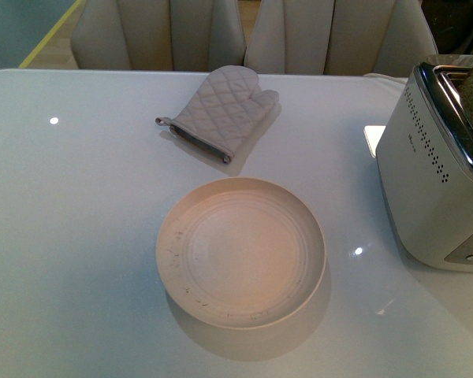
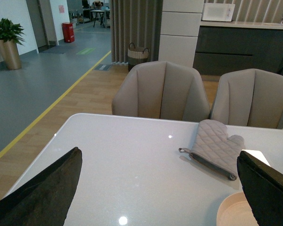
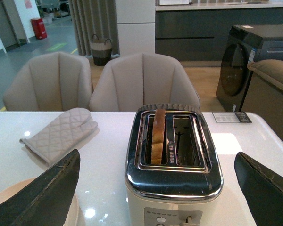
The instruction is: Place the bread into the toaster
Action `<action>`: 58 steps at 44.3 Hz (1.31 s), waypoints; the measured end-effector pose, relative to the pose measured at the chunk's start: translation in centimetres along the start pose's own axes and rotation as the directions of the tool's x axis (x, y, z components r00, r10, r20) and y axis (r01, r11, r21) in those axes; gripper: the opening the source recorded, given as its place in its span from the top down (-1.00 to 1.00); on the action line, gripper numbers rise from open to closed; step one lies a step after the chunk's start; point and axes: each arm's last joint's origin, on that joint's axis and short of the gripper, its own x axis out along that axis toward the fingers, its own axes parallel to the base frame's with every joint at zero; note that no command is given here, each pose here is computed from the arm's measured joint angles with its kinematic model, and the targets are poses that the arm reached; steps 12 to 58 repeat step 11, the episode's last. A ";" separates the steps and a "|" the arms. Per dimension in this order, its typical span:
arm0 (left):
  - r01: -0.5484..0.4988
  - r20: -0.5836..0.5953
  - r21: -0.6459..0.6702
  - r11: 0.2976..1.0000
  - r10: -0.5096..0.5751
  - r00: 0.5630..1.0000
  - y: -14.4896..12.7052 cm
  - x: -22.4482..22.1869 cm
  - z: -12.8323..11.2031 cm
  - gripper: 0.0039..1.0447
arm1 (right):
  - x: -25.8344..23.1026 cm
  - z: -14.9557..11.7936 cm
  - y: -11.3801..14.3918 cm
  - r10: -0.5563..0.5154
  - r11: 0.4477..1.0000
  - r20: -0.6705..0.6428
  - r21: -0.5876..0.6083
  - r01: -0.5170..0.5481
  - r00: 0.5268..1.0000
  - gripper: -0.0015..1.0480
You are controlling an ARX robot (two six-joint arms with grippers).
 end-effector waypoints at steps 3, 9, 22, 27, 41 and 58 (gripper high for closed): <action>0.000 0.000 0.000 1.000 0.000 1.000 0.0 0.0 0.0 -0.87 | 0.0 0.0 0.0 0.000 1.000 0.000 0.000 0.000 1.000 -0.83; 0.000 0.000 0.000 1.000 0.000 1.000 0.0 0.0 0.0 -0.87 | 0.0 0.0 0.0 0.000 1.000 0.000 0.000 0.000 1.000 -0.83; 0.000 0.000 0.000 1.000 0.000 1.000 0.0 0.0 0.0 -0.87 | 0.0 0.0 0.0 0.000 1.000 0.000 0.000 0.000 1.000 -0.83; 0.000 0.000 0.000 1.000 0.000 1.000 0.0 0.0 0.0 -0.87 | 0.0 0.0 0.0 0.000 1.000 0.000 0.000 0.000 1.000 -0.83; 0.000 0.000 0.000 1.000 0.000 1.000 0.0 0.0 0.0 -0.87 | 0.0 0.0 0.0 0.000 1.000 0.000 0.000 0.000 1.000 -0.83; 0.000 0.000 0.000 1.000 0.000 1.000 0.0 0.0 0.0 -0.87 | 0.0 0.0 0.0 0.000 1.000 0.000 0.000 0.000 1.000 -0.83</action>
